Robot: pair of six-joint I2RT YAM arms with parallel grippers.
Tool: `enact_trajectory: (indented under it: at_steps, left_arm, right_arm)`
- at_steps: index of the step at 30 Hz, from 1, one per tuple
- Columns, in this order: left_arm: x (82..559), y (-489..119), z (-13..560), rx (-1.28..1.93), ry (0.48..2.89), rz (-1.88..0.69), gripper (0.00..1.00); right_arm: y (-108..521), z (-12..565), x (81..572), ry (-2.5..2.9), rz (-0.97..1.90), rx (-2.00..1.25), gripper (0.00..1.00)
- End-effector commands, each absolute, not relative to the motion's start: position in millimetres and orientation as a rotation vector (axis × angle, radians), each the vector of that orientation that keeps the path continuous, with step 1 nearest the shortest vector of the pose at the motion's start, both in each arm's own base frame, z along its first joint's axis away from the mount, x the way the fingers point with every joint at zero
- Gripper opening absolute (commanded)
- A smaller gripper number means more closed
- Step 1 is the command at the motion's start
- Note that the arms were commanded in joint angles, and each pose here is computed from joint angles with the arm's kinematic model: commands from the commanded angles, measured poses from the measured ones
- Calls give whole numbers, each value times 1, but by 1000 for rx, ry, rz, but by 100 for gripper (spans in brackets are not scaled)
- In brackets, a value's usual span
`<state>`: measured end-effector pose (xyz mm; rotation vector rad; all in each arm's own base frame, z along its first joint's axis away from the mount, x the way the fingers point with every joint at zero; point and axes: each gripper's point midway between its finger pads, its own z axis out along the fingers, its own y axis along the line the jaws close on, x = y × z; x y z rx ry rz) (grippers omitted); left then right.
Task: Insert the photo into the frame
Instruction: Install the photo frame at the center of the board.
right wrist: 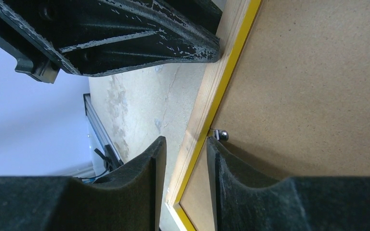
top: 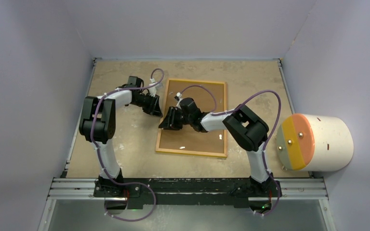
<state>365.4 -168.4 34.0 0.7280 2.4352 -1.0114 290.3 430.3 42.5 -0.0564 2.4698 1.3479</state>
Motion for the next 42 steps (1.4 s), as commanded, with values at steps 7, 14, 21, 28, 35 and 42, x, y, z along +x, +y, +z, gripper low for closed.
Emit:
enact_trajectory:
  at_steps: [7, 14, 21, 28, 35, 42]
  left_arm:
    - [353, -172, 39, 799, 2428, -1005, 18]
    - [352, -172, 38, 793, 2432, -1011, 18]
    - [350, -171, 35, 789, 2441, -1012, 18]
    - [350, -170, 35, 791, 2446, -1003, 17]
    - [349, -170, 35, 795, 2448, -1006, 17]
    - [348, -170, 36, 804, 2446, -1002, 17]
  right_arm:
    - [410, 57, 286, 2436, 1241, -64, 39]
    - [417, 47, 283, 2462, 1261, -71, 39]
    - [429, 42, 287, 2470, 1262, -84, 37]
    - [427, 35, 297, 2452, 1198, -74, 34]
    - [427, 33, 304, 2427, 1173, -63, 30]
    - [429, 30, 306, 2424, 1178, -54, 24]
